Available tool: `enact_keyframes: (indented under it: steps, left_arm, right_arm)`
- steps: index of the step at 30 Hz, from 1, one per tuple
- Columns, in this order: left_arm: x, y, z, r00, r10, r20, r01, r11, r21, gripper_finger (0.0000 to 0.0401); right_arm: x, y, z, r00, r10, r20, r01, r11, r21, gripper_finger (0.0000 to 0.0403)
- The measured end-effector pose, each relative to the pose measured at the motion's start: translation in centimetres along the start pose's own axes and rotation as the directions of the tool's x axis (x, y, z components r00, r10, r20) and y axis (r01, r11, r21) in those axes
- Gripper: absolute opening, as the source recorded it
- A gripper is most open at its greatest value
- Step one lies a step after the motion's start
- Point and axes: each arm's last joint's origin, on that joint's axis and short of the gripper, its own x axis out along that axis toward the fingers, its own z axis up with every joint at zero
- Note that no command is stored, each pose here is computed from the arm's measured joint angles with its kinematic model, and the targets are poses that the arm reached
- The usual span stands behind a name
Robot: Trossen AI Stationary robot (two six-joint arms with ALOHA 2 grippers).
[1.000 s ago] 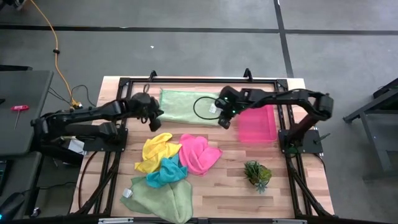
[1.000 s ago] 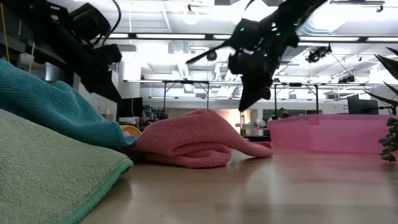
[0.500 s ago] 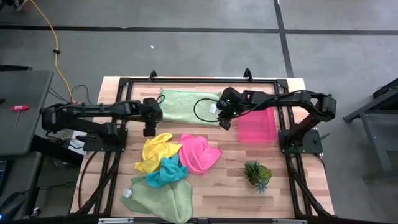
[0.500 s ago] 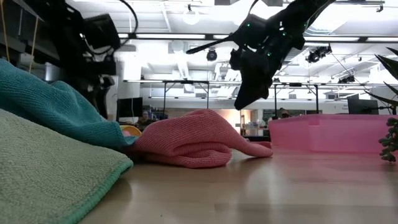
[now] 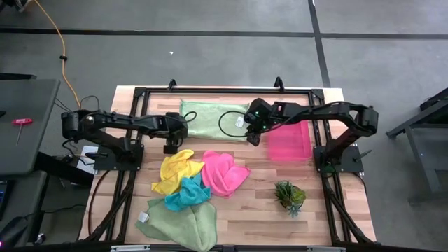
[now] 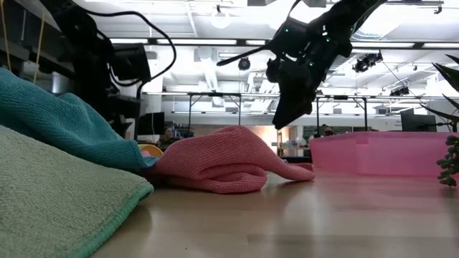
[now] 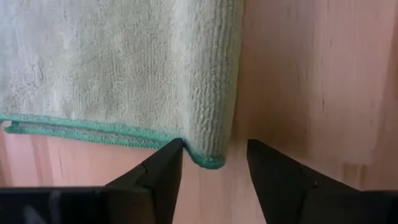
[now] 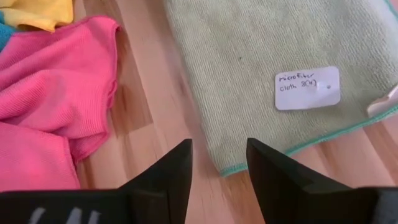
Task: Fold microfiber towels
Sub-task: Fold the top light green microfiber cloth
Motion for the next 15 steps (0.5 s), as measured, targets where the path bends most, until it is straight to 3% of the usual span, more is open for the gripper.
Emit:
enact_keyframes:
  steps: [8, 12, 15]
  left_arm:
    - [0.0, -0.1, -0.2, 1.0, -0.027, -0.012, 0.027, 1.0, 0.003, 0.0019]
    - [0.0, -0.3, -0.3, 0.998, -0.05, -0.023, 0.049, 0.999, -0.017, 0.0014]
    - [0.0, -0.3, -0.4, 0.998, -0.055, -0.033, 0.055, 0.998, -0.016, 0.0006]
  right_arm:
    - [2.8, -0.4, -1.0, 0.995, 0.022, -0.102, -0.034, 0.992, -0.124, 0.0145]
    - [4.1, -0.4, -1.3, 0.989, 0.025, -0.143, -0.057, 0.973, -0.225, 0.0145]
    - [4.7, 0.1, -1.4, 0.987, 0.028, -0.159, -0.083, 0.933, -0.349, 0.0145]
